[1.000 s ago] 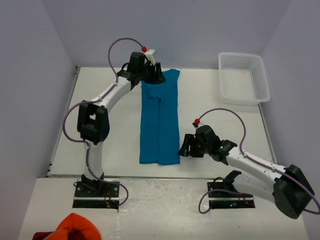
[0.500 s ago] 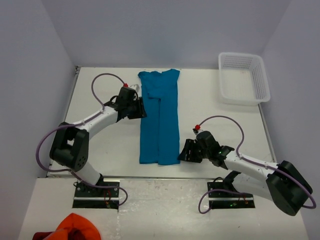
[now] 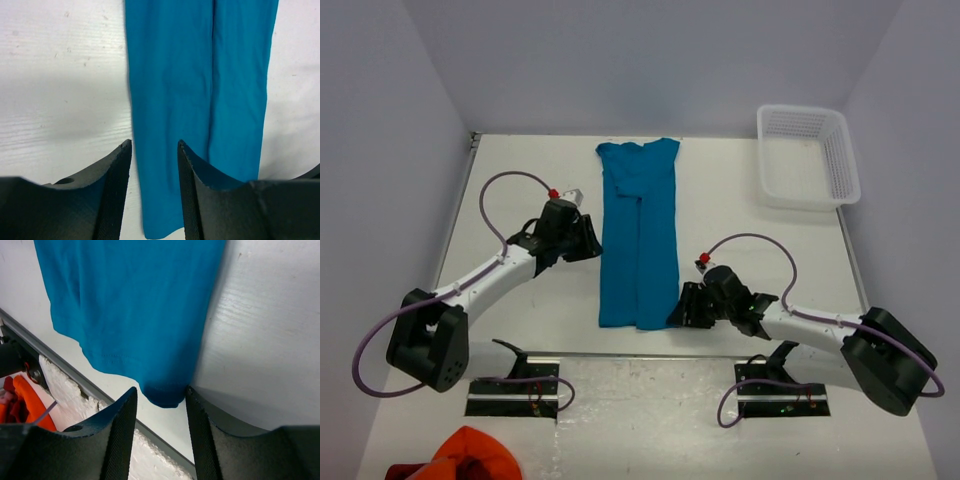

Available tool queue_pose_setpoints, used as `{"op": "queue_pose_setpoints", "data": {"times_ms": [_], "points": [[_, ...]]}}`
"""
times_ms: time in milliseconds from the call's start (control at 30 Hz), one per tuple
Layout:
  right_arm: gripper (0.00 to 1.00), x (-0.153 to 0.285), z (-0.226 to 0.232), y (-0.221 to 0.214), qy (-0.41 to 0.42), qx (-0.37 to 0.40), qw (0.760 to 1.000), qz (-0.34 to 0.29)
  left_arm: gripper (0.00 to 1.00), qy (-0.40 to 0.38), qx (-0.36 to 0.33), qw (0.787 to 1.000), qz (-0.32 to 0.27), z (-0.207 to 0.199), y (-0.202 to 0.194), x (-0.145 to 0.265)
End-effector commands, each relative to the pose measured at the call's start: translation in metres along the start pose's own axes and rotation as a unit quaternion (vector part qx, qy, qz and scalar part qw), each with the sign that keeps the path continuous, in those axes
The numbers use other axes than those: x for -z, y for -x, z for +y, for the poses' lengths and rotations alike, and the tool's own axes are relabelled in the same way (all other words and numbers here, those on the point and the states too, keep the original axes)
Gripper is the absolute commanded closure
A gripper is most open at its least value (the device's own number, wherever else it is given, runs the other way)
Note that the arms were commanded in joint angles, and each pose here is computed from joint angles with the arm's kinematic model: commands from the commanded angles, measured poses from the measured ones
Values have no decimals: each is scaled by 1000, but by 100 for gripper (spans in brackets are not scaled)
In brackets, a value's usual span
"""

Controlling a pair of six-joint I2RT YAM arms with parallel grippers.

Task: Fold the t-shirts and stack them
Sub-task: Rotate the tshirt 90 degrees, then grab the bottom of the folded rectangular tshirt with both arms

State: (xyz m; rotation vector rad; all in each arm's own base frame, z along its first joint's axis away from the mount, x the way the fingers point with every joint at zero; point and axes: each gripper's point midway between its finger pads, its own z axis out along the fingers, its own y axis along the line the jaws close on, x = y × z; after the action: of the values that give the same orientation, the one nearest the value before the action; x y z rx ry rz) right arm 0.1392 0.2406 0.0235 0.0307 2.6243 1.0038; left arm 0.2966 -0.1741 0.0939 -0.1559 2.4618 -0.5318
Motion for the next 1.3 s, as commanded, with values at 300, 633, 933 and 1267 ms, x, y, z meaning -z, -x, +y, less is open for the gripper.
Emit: {"op": "queue_pose_setpoints", "data": {"times_ms": [300, 633, 933, 1267], "points": [[77, -6, -6, -1, -18, -7, 1000, -7, 56, 10, 16, 1000, 24, 20, -46, 3], [100, -7, -8, 2, -35, 0, 999, -5, 45, -27, 17, 999, 40, 14, -79, 17], [100, -7, -10, 3, -40, 0, 999, -6, 38, -45, 38, 996, 72, 19, -118, 27], [100, -4, -9, 4, -38, 0, 999, -12, 42, -49, 45, 993, 101, 21, -148, 22]]}}
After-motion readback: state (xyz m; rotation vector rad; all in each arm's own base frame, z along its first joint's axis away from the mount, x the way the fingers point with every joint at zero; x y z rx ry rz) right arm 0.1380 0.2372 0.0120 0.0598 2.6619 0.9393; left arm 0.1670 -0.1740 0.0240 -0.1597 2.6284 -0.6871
